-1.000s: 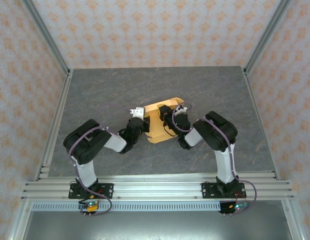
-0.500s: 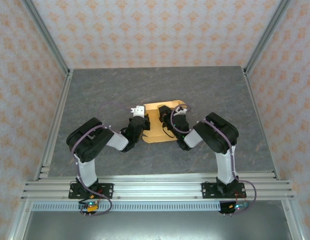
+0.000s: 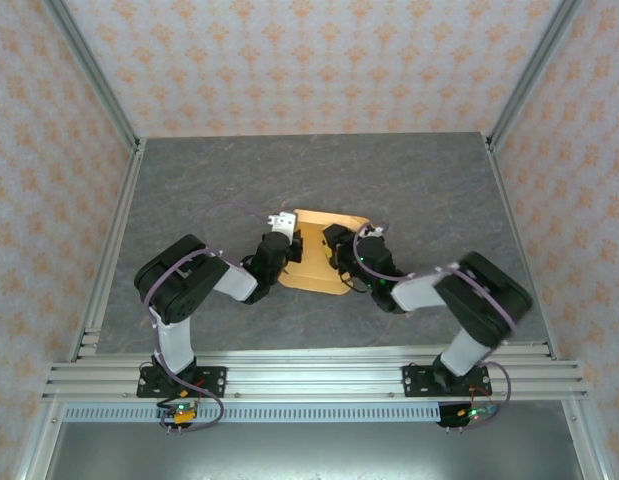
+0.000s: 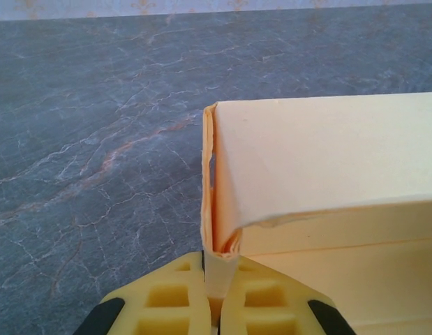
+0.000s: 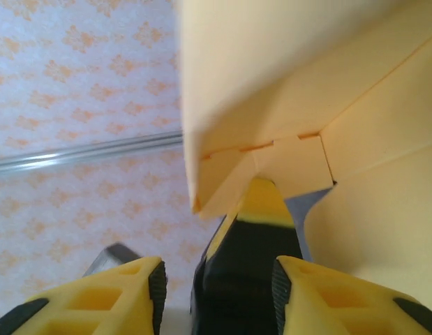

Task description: Fold the paper box

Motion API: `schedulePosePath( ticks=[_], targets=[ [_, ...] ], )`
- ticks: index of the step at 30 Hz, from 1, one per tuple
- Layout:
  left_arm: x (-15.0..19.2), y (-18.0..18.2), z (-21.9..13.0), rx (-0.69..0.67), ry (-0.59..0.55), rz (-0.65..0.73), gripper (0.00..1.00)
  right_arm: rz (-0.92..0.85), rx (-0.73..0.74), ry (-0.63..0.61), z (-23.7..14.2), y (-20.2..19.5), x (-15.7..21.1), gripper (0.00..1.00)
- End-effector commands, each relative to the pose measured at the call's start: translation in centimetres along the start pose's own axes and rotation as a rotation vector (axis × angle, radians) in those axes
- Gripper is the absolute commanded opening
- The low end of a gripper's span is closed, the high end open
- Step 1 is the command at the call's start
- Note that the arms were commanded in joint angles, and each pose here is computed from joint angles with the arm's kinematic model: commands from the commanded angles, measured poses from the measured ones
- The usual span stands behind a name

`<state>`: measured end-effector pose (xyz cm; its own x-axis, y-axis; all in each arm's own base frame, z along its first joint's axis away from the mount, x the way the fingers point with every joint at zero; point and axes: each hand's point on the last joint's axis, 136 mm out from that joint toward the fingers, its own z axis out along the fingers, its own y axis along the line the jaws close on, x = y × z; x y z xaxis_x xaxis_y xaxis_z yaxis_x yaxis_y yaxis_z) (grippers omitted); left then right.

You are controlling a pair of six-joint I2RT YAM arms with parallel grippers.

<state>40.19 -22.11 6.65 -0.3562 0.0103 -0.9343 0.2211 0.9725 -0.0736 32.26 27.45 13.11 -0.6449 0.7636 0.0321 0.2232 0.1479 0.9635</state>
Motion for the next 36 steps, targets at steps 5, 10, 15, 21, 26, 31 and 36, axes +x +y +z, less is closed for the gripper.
schedulePosePath(
  ticks=[5,10,15,21,26,31,36],
  targets=[
    [-0.7,-1.2,0.3,0.069,-0.005,0.039,0.0,-0.42,0.269,-0.091,-7.7,2.8,-2.1,0.68],
    [-0.7,-1.7,0.4,0.115,-0.005,0.048,0.01,-0.547,0.337,-0.009,-7.5,4.6,-4.0,0.75],
    [-0.8,-1.6,0.5,0.147,-0.004,0.054,0.02,-0.706,0.429,0.233,-3.3,5.0,-6.2,0.69],
    [-0.6,-1.9,0.6,0.176,0.006,0.082,0.02,-0.856,0.464,0.486,2.2,2.8,-5.8,0.62],
    [-0.3,-2.1,0.6,0.188,0.014,0.101,0.02,-0.875,0.395,0.677,4.4,1.9,-4.0,0.62],
    [-0.3,-2.1,0.8,0.191,0.009,0.081,0.03,-0.832,0.392,0.758,5.3,0.2,-3.3,0.61],
    [-0.5,-2.3,1.1,0.191,0.012,0.069,0.04,-0.783,0.397,0.776,6.2,-1.1,-3.1,0.52]
  ],
)
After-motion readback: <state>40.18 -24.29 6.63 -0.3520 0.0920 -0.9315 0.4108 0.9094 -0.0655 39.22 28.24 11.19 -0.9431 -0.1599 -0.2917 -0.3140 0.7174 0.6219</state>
